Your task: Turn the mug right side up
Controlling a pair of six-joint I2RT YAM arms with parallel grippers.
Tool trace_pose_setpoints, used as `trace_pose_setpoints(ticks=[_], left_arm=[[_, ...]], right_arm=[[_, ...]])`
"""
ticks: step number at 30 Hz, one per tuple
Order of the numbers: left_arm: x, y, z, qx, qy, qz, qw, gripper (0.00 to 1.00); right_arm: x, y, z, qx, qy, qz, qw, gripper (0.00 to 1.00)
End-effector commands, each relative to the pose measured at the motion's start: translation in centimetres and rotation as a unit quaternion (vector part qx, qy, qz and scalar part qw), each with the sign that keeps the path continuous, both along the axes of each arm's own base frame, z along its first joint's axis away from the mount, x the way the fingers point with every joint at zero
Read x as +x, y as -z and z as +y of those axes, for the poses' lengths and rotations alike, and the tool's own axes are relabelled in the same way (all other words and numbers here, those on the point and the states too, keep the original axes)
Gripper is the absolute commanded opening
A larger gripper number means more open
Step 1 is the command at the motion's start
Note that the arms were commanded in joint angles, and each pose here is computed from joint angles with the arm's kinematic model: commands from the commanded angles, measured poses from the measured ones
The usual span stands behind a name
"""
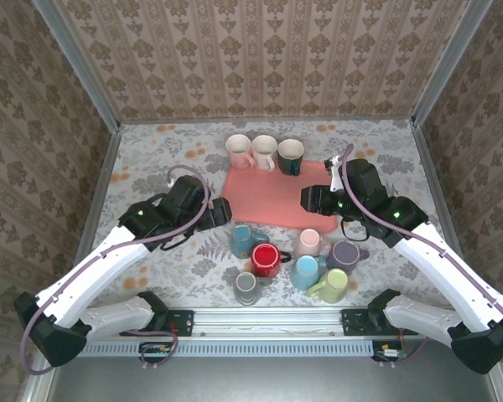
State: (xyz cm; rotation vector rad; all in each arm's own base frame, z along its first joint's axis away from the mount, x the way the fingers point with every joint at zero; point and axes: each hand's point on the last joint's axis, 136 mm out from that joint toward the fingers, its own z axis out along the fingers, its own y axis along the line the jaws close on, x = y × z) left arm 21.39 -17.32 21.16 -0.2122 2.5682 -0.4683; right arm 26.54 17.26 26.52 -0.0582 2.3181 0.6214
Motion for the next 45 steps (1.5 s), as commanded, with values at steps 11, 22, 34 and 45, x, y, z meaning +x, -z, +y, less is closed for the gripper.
trace_pose_setpoints(ticks=[11,22,34,45], left_arm=[[-2.4,3.3,0.4,-0.078,-0.138,0.114,0.981,1.00],[-2.9,5.6,-1.7,-0.093,-0.221,0.202,0.950,1.00],[0.2,7.5,-6.3,-0.094,-0.234,0.232,0.940,1.00],[0.7,10.6,-8.5,-0.063,-0.236,0.284,0.927,1.00]], right_arm=[[-1.8,1.3,-1.6,-0.025,0.036,0.037,0.998,0.55],[-1.0,2.8,-1.4,-0.062,0.035,0.017,0.997,0.55],[-0.6,3.4,1.1,-0.044,-0.005,-0.002,0.999,0.55],[-1.2,4.0,0.1,-0.062,-0.005,-0.019,0.998,0.55]])
